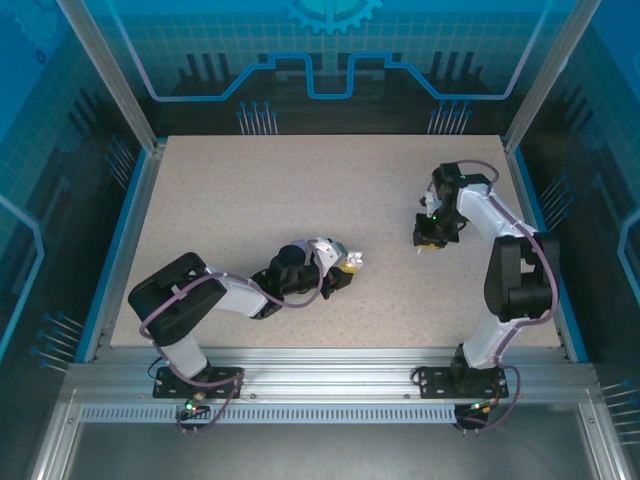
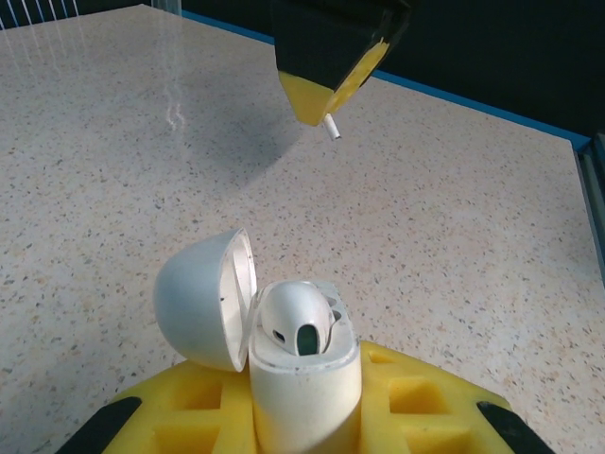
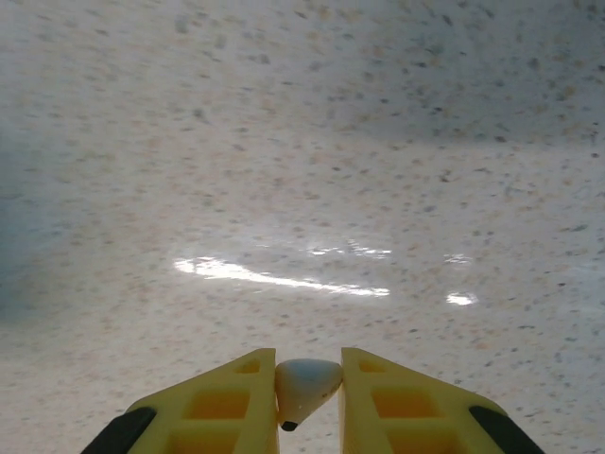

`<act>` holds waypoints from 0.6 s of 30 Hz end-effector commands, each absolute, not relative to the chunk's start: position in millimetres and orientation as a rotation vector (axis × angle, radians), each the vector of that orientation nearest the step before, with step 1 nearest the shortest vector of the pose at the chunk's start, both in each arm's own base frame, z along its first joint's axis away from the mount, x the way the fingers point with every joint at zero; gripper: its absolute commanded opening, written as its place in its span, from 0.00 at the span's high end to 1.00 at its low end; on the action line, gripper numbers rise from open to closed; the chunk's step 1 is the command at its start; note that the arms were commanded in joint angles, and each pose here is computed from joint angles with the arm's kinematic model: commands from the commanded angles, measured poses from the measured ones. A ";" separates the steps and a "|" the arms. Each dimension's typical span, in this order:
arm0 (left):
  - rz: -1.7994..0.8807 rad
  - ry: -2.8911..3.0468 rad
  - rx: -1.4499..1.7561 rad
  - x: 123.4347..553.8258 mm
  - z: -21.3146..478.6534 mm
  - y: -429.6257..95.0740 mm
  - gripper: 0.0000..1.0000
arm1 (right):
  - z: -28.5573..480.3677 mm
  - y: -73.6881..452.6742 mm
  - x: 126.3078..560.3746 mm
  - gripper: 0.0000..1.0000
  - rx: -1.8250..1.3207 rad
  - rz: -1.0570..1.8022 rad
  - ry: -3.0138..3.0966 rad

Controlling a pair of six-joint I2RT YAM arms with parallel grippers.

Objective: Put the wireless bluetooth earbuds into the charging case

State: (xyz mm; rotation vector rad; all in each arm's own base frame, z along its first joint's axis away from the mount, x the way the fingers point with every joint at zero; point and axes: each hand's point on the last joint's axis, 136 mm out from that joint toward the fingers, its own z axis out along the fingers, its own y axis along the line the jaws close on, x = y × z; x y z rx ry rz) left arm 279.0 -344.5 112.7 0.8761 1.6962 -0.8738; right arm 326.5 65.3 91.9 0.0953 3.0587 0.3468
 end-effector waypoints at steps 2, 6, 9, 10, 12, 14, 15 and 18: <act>-0.878 1.618 0.845 289.6 132.3 -354.6 0.89 | 107.3 90.8 319.1 0.80 0.102 0.460 3.028; -0.877 1.629 0.844 292.9 126.9 -357.5 0.89 | 116.2 107.4 315.4 0.80 0.073 0.497 3.000; -0.887 1.623 0.839 295.0 127.0 -360.4 0.89 | 124.0 119.7 311.3 0.80 0.048 0.532 2.986; -0.891 1.623 0.838 295.4 127.3 -361.2 0.89 | 126.8 123.6 309.5 0.80 0.040 0.544 2.983; -0.896 1.621 0.836 296.0 128.3 -362.3 0.89 | 132.7 131.6 306.0 0.80 0.027 0.585 2.967; -0.893 1.616 0.835 296.9 129.7 -362.7 0.89 | 138.2 140.5 302.7 0.80 0.022 0.628 2.948; -0.893 1.615 0.833 297.0 129.7 -362.8 0.89 | 140.7 144.3 301.5 0.80 0.015 0.642 2.939; -0.898 1.610 0.830 297.3 130.9 -363.6 0.89 | 146.5 155.2 298.5 0.80 0.004 0.685 2.915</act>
